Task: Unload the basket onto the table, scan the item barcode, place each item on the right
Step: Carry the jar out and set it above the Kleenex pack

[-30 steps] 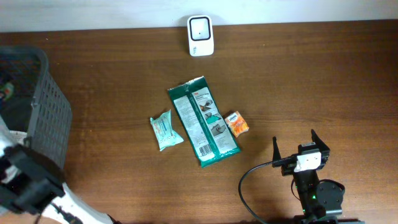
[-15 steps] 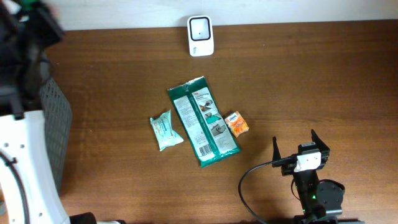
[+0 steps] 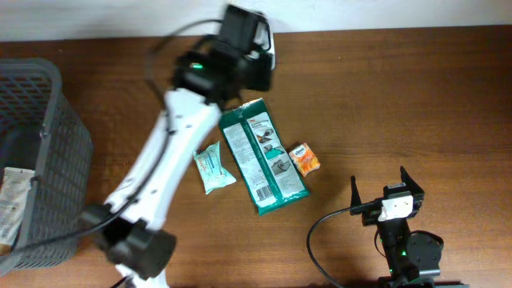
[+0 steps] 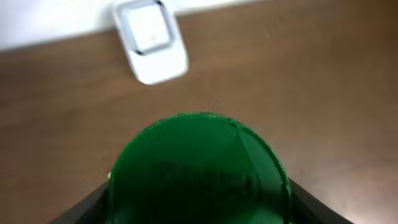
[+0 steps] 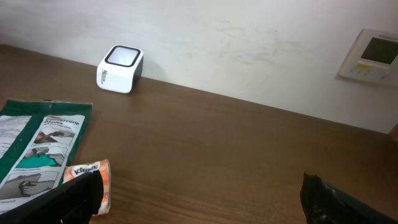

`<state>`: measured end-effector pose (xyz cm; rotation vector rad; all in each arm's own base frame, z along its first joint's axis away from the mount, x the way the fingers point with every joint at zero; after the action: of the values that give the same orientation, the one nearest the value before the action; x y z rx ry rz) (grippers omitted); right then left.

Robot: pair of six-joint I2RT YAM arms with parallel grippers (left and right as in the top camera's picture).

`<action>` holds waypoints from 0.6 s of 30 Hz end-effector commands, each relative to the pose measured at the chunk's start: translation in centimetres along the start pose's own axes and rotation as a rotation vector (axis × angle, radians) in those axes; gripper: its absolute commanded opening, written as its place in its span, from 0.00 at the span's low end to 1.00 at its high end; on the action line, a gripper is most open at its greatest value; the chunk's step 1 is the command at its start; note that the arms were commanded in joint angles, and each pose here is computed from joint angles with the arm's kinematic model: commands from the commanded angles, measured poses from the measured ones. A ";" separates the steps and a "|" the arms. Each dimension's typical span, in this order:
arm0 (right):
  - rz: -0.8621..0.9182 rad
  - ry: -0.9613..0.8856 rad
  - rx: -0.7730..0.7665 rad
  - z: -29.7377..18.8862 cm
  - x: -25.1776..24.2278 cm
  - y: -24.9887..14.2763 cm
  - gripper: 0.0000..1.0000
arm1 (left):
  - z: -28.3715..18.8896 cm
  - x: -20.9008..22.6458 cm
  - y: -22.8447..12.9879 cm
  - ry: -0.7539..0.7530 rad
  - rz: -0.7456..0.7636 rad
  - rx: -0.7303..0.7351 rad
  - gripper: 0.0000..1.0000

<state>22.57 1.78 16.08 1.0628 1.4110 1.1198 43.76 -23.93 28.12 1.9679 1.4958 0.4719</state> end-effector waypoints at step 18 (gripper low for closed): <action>0.001 0.015 0.002 0.0 0.3 -0.2 0.98 | 17.5 -9.1 -10.7 -0.072 0.161 0.251 0.72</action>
<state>22.57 1.78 16.08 1.0626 1.4113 1.1201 43.51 -35.49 9.44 2.2757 1.4102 0.2588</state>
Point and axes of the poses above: each gripper's point midway between its finger pads, its own z axis out along the fingers, its own x axis along the line the jaws close on, y = z × x, the point moved 2 cm from there along -z, back along the fingers
